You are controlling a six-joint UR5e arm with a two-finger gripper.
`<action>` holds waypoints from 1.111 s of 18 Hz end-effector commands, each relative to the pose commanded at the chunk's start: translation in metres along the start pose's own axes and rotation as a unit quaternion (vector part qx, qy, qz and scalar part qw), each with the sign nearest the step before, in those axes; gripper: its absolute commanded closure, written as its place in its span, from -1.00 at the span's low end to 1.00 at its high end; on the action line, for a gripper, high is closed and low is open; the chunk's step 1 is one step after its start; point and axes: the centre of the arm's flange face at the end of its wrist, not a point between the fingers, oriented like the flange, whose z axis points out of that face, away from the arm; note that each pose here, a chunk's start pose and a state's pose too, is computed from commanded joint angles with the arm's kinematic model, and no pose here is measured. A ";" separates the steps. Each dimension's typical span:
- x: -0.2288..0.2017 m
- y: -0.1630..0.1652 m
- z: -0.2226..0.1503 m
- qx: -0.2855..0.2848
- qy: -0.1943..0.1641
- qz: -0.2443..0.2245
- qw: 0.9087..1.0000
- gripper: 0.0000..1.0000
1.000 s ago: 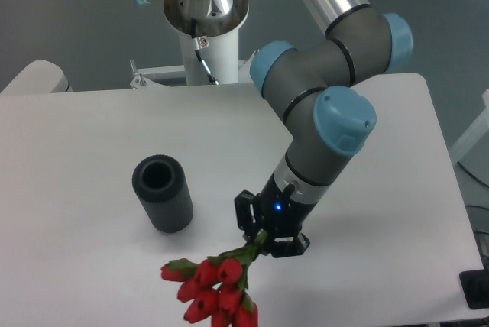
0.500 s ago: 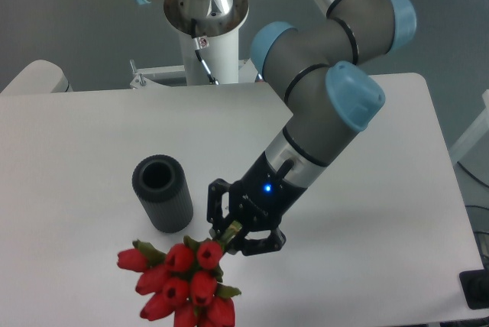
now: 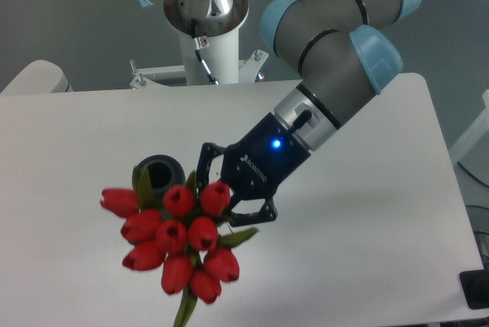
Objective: Insert the flowers into the vase
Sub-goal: 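Carry the red tulips toward the black vase, raising the blooms, then lower the tulip stems into the black vase opening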
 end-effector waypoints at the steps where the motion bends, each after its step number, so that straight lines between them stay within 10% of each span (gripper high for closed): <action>1: 0.010 0.003 -0.004 0.012 0.004 0.001 1.000 1.00; 20: 0.061 0.065 -0.010 0.072 0.026 0.022 0.997 1.00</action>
